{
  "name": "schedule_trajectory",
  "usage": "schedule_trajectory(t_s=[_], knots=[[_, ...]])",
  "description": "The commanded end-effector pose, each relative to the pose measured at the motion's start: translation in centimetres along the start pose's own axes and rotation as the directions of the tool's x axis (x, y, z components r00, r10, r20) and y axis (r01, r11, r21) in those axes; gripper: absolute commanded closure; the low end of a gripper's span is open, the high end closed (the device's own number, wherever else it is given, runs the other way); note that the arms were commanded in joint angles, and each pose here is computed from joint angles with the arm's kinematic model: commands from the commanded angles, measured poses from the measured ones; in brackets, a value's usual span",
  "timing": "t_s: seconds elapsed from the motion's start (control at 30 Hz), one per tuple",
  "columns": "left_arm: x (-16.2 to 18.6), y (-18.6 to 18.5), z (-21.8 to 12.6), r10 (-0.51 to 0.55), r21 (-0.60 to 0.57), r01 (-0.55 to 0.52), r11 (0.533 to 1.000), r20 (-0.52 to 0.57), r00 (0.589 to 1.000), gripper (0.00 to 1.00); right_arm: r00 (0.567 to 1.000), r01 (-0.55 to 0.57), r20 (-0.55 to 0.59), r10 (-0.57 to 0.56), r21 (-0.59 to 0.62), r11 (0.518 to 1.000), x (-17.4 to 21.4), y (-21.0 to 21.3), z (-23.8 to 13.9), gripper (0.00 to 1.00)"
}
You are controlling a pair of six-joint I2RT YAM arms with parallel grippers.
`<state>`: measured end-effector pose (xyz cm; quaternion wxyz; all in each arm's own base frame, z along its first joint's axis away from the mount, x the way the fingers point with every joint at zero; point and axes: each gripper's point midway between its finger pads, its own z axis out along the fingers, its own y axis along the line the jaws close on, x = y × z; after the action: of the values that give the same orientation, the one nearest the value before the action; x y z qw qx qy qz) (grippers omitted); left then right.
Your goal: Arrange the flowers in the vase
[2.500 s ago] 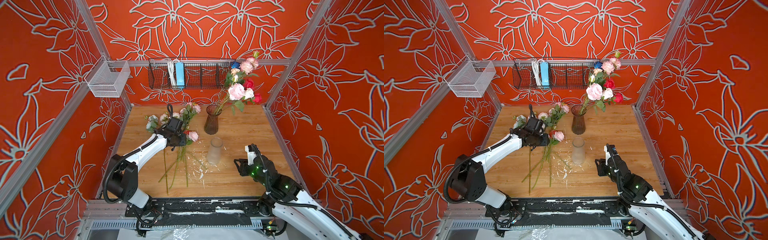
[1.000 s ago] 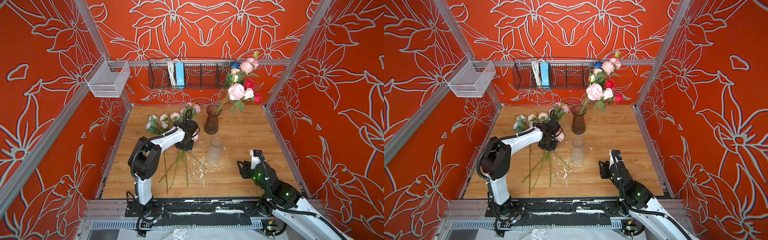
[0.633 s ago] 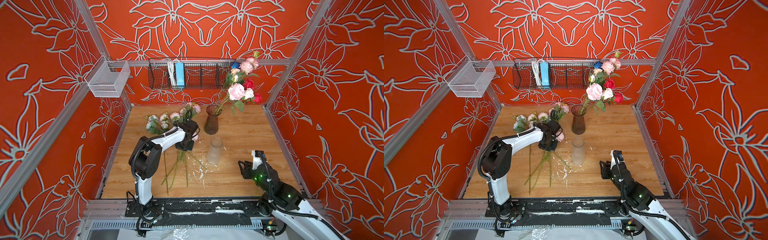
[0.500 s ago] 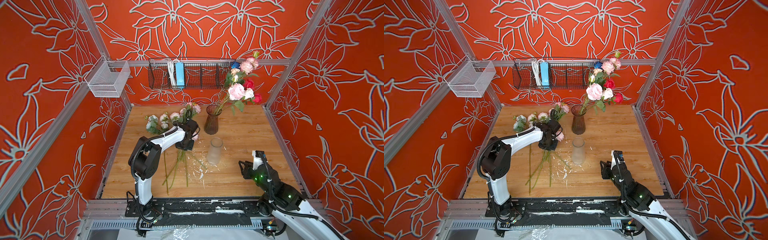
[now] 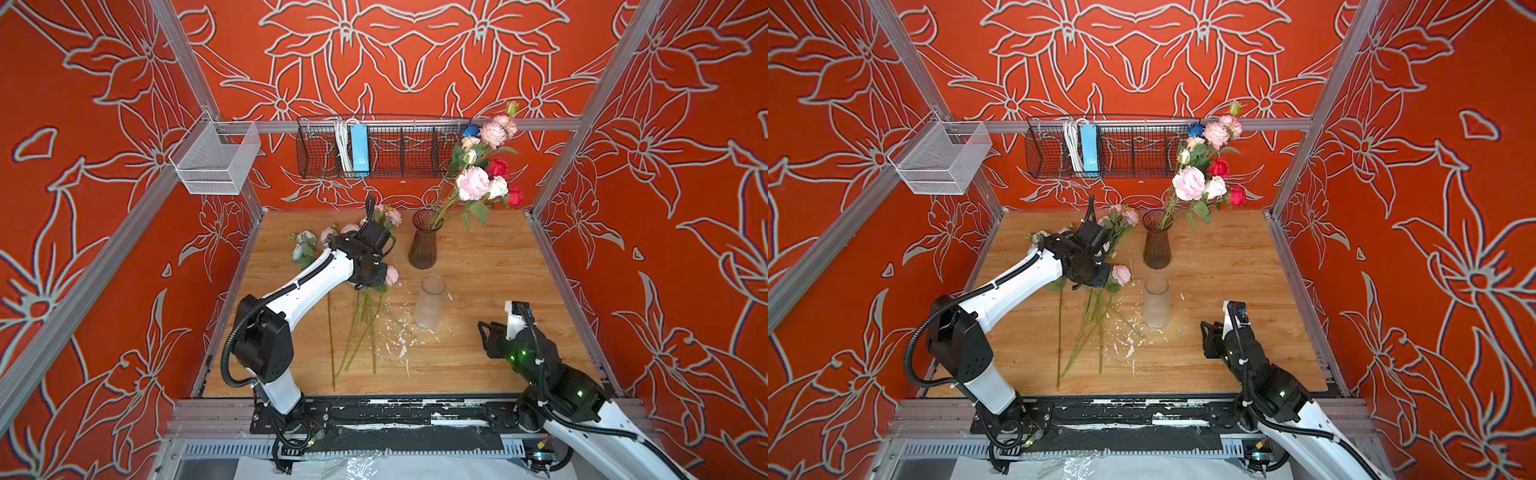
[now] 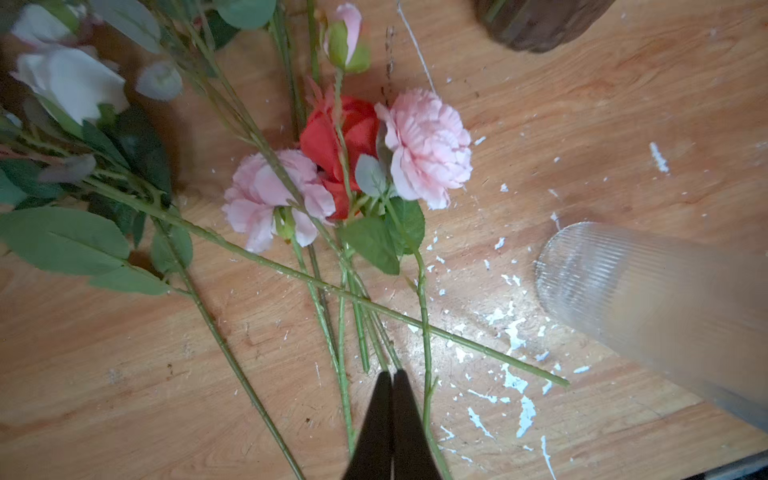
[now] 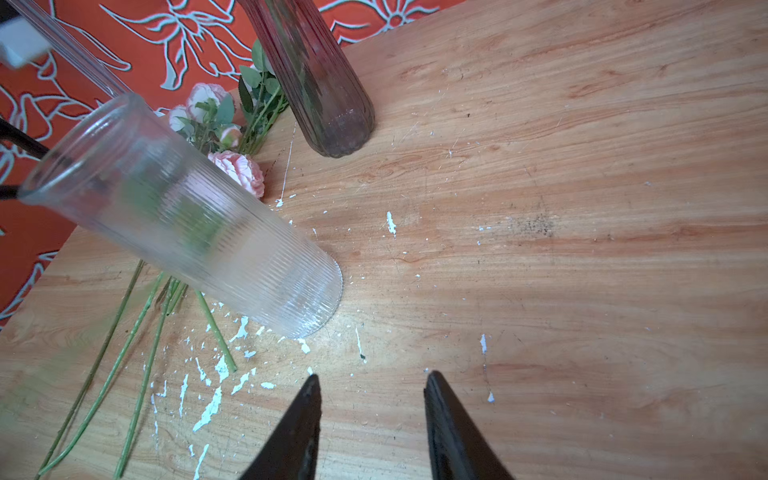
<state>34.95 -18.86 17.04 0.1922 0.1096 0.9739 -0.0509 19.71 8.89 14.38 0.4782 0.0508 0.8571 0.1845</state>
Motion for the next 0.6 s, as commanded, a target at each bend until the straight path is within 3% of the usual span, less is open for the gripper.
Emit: schedule_trajectory(t_s=[0.0,0.1,0.3,0.4,0.57], knots=[[-0.1,0.2,-1.1,0.014,0.017,-0.014,1.000,-0.005,1.000,1.00,1.000,-0.007,0.015,0.007,0.021,1.000,-0.2,-0.4,-0.1,0.57],[1.4,-0.3,0.4,0.005,0.047,-0.002,0.999,-0.075,0.997,0.98,1.000,-0.009,0.013,0.009,0.015,1.000,-0.1,-0.3,0.0,0.57],[4.1,-1.9,5.5,-0.023,0.095,0.041,0.995,-0.184,0.983,0.66,1.000,-0.004,0.002,0.004,0.012,1.000,0.1,-0.2,0.3,0.57],[4.3,-2.1,7.7,-0.037,0.091,0.057,0.994,-0.201,0.979,0.58,1.000,0.003,-0.007,-0.003,0.020,1.000,0.3,-0.3,0.3,0.57],[4.2,-2.1,10.5,-0.058,0.069,0.075,0.995,-0.218,0.974,0.57,1.000,0.005,-0.006,-0.004,0.023,1.000,0.3,-0.4,0.3,0.56]])
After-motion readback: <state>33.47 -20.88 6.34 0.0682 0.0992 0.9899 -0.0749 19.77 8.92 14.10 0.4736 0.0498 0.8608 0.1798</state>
